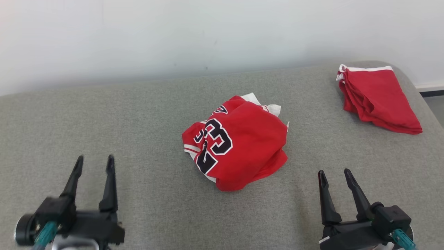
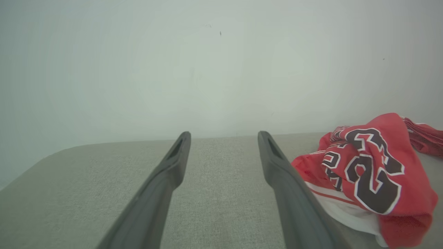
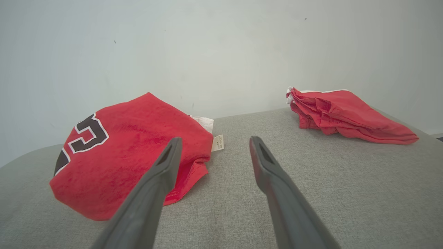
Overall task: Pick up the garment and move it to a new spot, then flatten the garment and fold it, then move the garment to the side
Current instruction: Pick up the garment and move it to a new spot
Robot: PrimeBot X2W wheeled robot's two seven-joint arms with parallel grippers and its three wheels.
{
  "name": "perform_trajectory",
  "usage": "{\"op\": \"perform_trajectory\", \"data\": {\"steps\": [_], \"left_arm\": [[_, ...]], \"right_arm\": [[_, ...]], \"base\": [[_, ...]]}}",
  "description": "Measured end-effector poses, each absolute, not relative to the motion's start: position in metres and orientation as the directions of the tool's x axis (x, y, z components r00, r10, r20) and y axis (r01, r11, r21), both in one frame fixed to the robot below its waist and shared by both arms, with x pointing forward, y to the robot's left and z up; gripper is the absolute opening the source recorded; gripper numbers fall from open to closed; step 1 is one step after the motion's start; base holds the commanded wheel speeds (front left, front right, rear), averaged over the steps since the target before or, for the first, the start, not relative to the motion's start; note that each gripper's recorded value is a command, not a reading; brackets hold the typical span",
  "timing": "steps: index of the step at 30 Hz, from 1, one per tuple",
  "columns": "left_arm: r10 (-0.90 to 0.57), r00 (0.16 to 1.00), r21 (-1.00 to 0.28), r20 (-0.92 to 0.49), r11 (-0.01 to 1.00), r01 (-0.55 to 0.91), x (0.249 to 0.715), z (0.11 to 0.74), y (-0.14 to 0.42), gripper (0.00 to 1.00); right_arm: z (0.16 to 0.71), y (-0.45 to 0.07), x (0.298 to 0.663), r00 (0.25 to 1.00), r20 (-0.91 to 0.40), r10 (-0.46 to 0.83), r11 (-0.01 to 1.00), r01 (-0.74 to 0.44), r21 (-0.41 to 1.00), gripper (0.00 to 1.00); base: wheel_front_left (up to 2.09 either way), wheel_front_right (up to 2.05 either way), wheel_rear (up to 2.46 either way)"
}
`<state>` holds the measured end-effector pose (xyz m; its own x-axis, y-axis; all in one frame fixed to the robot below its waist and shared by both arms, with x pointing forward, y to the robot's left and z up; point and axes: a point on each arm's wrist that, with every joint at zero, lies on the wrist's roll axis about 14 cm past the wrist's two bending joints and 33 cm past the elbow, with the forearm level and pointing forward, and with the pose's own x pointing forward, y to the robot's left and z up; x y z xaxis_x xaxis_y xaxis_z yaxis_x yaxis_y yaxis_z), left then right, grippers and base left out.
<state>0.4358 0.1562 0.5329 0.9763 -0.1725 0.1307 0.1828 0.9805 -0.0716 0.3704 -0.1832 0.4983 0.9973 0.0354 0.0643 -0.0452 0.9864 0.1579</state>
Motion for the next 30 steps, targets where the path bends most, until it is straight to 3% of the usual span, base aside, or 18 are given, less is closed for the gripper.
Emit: {"op": "perform_trajectory", "data": {"steps": [11,23,30], "left_arm": [[0.001,0.995,-0.086,0.101,0.996,0.008,0.382,0.513,0.194,1.00],[0.038,0.996,-0.085,0.086,0.996,-0.030,0.368,0.506,0.202,1.00],[-0.021,0.997,-0.047,0.074,0.999,0.024,0.366,0.502,0.188,1.00]], "right_arm": [[0.499,-0.184,0.370,0.997,0.067,0.035,0.987,-0.045,0.156,1.00],[0.495,-0.184,0.367,0.998,0.056,0.033,0.987,-0.041,0.153,1.00],[0.492,-0.185,0.365,0.998,0.047,0.032,0.987,-0.039,0.154,1.00]], "base": [[0.00,0.00,0.00],[0.00,0.00,0.00],[0.00,0.00,0.00]]}}
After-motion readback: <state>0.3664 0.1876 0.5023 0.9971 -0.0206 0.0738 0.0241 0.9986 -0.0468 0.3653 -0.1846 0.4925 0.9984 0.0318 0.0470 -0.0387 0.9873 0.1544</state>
